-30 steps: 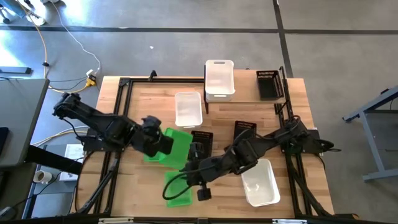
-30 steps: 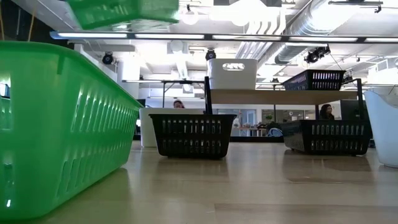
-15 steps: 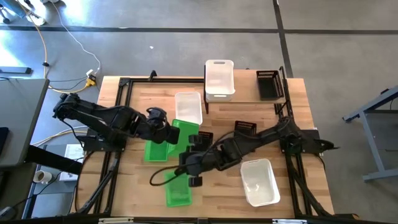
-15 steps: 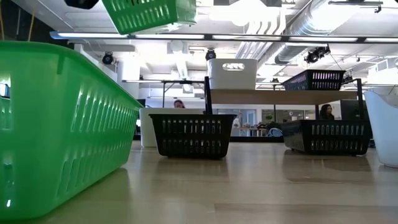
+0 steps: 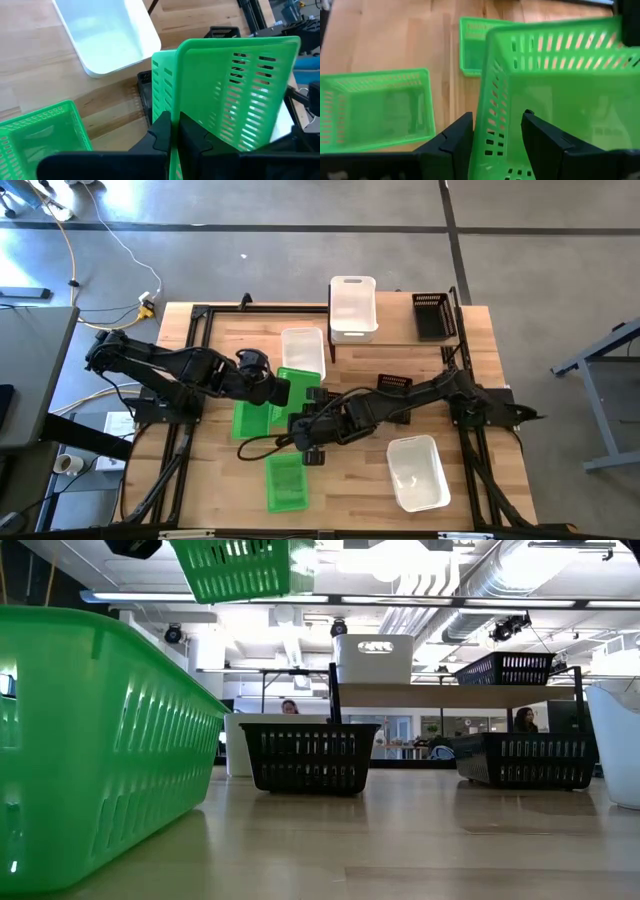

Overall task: Stack baskets on shelf by color
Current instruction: Put the bottom left green bin on the shelf

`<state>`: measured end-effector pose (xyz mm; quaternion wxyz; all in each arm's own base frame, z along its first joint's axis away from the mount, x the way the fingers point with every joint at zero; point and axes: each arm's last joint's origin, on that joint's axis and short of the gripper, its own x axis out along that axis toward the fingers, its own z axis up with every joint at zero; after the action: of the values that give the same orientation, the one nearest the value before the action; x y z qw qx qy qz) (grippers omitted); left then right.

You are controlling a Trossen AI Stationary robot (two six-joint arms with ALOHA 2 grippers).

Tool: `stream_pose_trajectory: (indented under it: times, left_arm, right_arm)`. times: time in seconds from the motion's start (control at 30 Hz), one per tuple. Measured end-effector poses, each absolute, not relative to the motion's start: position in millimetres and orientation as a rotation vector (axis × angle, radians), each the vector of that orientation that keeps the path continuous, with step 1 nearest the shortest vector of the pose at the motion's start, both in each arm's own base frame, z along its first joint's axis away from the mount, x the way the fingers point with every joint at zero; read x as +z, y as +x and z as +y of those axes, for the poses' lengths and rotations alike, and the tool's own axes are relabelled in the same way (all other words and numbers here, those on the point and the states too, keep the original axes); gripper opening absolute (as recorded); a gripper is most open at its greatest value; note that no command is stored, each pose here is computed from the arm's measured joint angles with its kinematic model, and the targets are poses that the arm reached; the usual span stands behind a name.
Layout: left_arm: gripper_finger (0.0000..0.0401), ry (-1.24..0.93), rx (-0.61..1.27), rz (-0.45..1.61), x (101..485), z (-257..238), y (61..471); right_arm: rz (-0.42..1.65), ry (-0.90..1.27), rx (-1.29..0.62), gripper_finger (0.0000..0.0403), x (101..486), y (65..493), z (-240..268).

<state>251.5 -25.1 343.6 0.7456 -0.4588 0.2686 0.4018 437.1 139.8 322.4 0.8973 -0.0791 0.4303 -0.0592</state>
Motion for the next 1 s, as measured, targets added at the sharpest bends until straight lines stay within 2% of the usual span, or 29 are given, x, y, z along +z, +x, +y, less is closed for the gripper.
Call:
stream_pose_trajectory:
  times: [0.17, 0.27, 0.6, 0.77, 1.0]
  left_arm:
    - [0.0003, -1.016, 0.876, 0.583, 344, -25, 252]
    - [0.0003, -1.006, 0.873, 0.587, 344, -25, 252]
    - [0.0003, -0.96, 0.85, 0.592, 344, -25, 253]
    - [0.0012, -0.935, 0.826, 0.594, 345, -25, 255]
    - [0.0057, -0.932, 0.762, 0.641, 345, -28, 256]
  right_arm:
    - [0.922, -0.16, -0.135, 0.0151, 316, 441, 134]
    - [0.951, -0.138, -0.161, 0.0136, 312, 440, 131]
    - [0.977, -0.049, -0.156, 0.0013, 311, 442, 123]
    - [0.981, -0.04, -0.159, 0.0006, 311, 441, 122]
    - [1.022, 0.005, -0.16, 0.0001, 309, 439, 121]
